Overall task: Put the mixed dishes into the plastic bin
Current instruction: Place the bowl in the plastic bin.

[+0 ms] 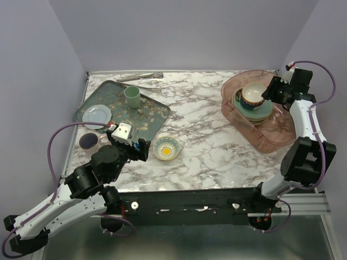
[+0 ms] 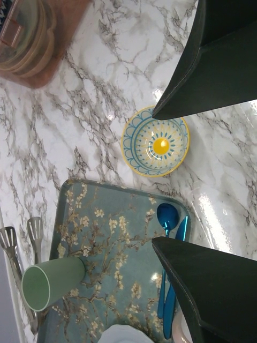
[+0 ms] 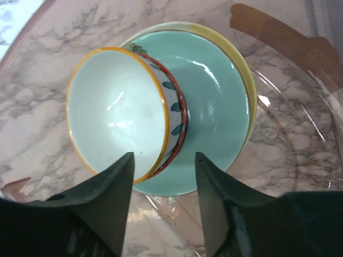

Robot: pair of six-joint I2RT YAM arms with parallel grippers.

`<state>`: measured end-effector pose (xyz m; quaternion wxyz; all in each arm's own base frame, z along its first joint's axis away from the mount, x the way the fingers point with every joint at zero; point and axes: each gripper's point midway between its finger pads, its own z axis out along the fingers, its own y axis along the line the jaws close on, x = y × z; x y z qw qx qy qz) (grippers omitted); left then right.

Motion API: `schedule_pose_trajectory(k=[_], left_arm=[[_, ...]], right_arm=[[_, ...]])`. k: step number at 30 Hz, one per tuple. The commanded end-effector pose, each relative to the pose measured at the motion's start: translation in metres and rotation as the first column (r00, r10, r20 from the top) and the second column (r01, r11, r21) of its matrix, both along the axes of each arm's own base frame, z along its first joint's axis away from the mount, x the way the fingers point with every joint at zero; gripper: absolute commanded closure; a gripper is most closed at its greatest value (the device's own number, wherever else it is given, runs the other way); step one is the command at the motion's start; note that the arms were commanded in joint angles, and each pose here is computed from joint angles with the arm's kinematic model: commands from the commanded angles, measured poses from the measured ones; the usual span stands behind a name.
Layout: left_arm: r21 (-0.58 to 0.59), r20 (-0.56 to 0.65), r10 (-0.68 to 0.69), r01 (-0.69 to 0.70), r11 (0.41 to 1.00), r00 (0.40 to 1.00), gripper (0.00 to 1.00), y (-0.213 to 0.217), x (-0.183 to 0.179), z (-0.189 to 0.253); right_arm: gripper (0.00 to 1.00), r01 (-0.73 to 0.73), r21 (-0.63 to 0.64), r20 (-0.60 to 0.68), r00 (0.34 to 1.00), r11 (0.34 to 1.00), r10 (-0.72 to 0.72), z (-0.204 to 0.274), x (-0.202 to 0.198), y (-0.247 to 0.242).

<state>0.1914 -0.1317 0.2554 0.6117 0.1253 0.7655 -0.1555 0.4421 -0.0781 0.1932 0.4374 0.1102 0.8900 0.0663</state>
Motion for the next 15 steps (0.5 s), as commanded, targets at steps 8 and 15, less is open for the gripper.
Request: schedule_pose_trajectory(k=[8,15], left_arm=[[-0.019,-0.055,-0.065,0.064,0.998,0.996,0.01,-0.017,0.007,-0.012],[-0.045,-0.115,-0.110,0.106,0.993,0.987,0.01,-0.029,0.013,-0.023]], right_arm=[[0.32,-0.432,0.040,0.266,0.874,0.901,0.407,0.068,-0.039,0.072],[0.29,-0.641,0.083,0.390,0.725,0.763,0.567,0.085,-0.074,0.116]])
